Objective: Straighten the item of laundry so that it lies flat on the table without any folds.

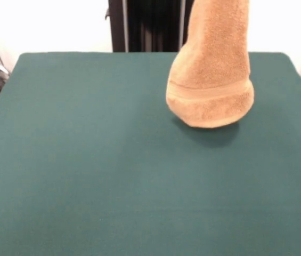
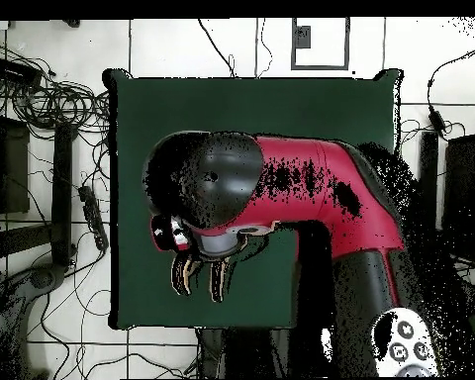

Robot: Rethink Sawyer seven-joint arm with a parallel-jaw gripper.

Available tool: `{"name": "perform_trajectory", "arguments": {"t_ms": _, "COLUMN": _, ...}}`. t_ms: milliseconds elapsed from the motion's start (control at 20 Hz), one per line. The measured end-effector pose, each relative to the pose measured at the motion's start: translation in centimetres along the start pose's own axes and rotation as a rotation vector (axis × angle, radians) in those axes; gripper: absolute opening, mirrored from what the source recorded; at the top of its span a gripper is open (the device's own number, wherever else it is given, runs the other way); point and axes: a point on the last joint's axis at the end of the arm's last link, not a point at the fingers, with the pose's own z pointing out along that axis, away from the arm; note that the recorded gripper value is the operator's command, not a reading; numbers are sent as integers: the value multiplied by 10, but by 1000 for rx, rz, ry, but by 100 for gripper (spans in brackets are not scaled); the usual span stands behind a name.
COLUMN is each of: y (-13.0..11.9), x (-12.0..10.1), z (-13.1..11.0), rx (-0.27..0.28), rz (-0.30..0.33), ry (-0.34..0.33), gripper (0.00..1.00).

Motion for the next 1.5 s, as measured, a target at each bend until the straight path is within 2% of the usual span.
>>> {"name": "perform_trajectory", "arguments": {"t_ms": 300, "y": -9, "x": -8, "z": 6, "rx": -38, "rz": -1, "ry": 61, "gripper": 0}}
{"name": "perform_trajectory", "arguments": {"t_ms": 550, "y": -31, "x": -15, "z": 10, "rx": -97, "rz": 3, "ry": 135, "gripper": 0}}
{"name": "perform_trajectory", "arguments": {"t_ms": 650, "y": -52, "x": -17, "z": 12, "rx": -126, "rz": 7, "ry": 173, "gripper": 0}}
{"name": "perform_trajectory", "arguments": {"t_ms": 700, "y": -53, "x": -18, "z": 12, "rx": -128, "rz": 7, "ry": 175, "gripper": 0}}
{"name": "perform_trajectory", "arguments": {"t_ms": 950, "y": -95, "x": -23, "z": 21, "rx": -163, "rz": 3, "ry": 238, "gripper": 0}}
{"name": "perform_trajectory", "arguments": {"t_ms": 1100, "y": -121, "x": -27, "z": 30, "rx": -188, "rz": -28, "ry": 274, "gripper": 0}}
{"name": "perform_trajectory", "arguments": {"t_ms": 1200, "y": -139, "x": -33, "z": 38, "rx": -211, "rz": -75, "ry": 296, "gripper": 0}}
{"name": "perform_trajectory", "arguments": {"t_ms": 1500, "y": -161, "x": -44, "z": 56, "rx": -276, "rz": -204, "ry": 339, "gripper": 0}}
